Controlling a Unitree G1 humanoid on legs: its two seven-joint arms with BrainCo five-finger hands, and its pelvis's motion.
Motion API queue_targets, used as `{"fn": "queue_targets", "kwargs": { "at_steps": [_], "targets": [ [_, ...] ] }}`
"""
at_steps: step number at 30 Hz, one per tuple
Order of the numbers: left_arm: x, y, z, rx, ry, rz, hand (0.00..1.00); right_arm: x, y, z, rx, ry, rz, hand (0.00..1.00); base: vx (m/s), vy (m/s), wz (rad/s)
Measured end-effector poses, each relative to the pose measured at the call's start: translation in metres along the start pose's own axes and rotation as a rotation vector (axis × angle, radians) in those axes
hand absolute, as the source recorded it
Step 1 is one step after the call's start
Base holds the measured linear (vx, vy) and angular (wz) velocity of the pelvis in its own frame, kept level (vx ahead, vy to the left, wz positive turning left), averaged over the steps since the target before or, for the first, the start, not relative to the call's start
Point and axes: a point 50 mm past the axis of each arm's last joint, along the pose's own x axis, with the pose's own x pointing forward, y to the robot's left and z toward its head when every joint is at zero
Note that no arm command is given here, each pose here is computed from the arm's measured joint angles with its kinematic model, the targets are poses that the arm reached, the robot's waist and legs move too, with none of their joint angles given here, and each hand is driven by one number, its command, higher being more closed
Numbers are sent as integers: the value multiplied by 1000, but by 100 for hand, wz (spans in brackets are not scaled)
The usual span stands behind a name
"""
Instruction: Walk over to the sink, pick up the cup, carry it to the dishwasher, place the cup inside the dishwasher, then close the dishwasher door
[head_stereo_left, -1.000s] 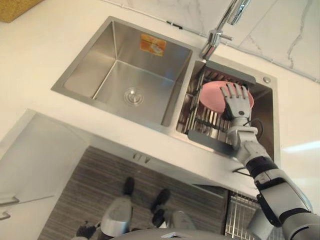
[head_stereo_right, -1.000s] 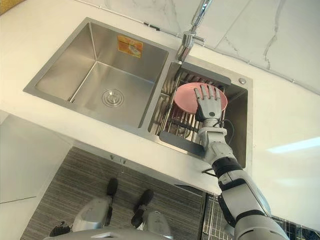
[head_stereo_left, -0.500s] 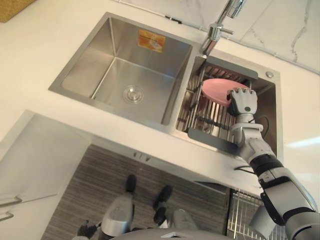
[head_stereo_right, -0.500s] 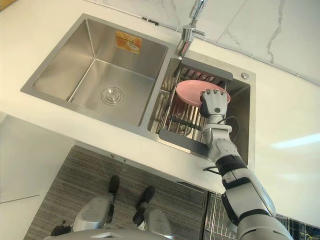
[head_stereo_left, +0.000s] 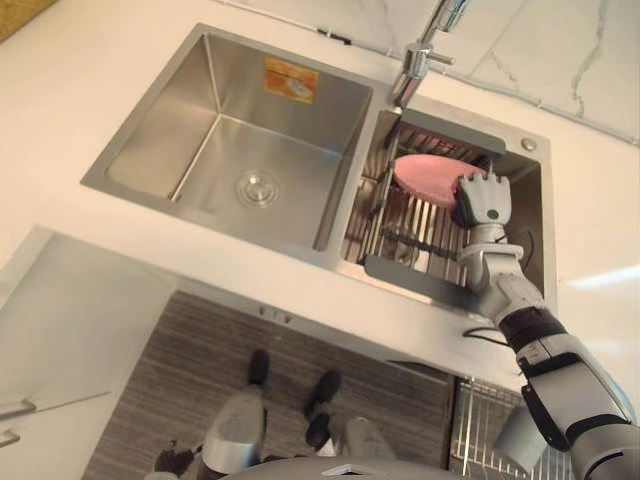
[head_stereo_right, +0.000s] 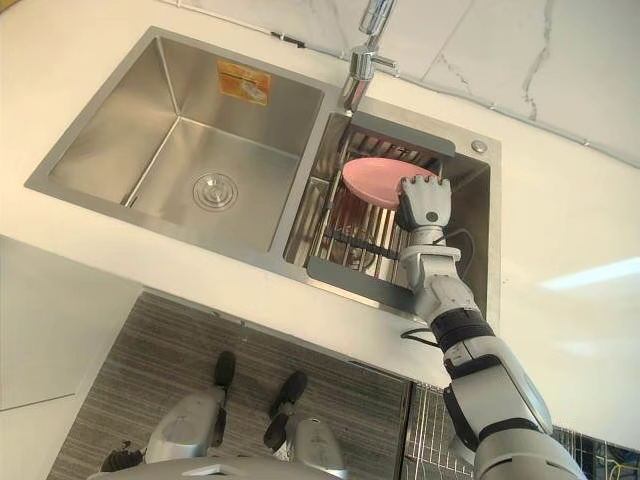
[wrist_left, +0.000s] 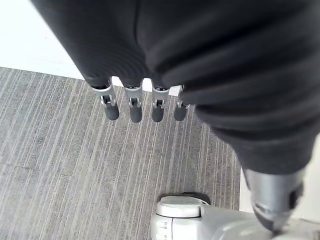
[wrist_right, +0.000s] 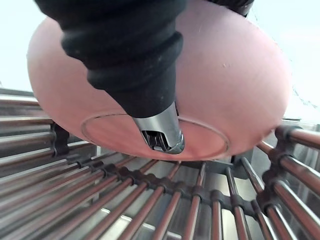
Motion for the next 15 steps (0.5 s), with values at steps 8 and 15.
{"fn": "queue_targets", "kwargs": {
  "at_steps": [8, 15],
  "targets": [
    [0, 0, -2, 49, 12, 4, 0, 9, -27, 21, 89, -89, -127, 100, 50, 1, -11],
    [-1, 0, -8, 81, 39, 5, 0, 11, -44, 22, 105, -123, -181, 100, 18, 20, -12]
  ]
}}
